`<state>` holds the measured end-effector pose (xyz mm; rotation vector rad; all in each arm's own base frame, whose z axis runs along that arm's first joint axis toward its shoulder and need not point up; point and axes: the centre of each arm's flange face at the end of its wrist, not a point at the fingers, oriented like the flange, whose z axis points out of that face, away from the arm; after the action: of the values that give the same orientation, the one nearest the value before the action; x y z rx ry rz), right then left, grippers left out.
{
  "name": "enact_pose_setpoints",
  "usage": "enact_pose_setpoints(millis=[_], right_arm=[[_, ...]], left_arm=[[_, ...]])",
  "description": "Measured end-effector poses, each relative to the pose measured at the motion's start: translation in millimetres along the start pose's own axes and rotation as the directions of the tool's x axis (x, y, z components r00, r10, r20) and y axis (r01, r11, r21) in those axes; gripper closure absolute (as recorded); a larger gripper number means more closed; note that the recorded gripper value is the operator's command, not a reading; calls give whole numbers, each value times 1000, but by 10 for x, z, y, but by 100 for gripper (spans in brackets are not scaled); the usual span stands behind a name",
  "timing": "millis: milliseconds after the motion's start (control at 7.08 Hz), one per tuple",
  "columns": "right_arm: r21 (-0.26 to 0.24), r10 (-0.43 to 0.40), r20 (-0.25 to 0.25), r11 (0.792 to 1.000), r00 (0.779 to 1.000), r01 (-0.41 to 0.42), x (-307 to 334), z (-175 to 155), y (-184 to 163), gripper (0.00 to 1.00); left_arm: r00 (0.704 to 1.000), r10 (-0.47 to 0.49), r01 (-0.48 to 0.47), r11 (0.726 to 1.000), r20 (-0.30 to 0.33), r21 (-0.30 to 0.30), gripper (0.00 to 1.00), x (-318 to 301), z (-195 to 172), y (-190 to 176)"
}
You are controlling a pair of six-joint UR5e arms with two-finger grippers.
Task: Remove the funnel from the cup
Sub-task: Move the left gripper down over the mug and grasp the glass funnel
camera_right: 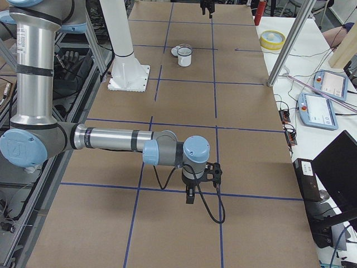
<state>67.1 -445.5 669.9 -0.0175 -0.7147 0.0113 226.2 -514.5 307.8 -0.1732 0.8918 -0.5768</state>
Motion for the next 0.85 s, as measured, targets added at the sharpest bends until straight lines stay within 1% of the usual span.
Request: enact_pose_setpoints(millis=[141,424,565,706,847], right_arm=[[0,0,0,1000,1000,0,0,1,0,0],[0,0,0,1000,1000,0,0,0,0,0],[0,0,0,1000,1000,0,0,0,0,0],[0,0,0,1000,1000,0,0,0,0,0],[0,0,0,1000,1000,0,0,0,0,0]], left_arm=[[998,-32,33,999,50,-14,0,459,91,393],[992,-93,96,995,87,-29,0,971,226,1057],[989,-110,112,994,101,-18,1,1076,366,1319],[986,-121,123,992,114,-5,3,1153,501,1515],[984,-125,126,992,125,2,5,1225,601,1619]])
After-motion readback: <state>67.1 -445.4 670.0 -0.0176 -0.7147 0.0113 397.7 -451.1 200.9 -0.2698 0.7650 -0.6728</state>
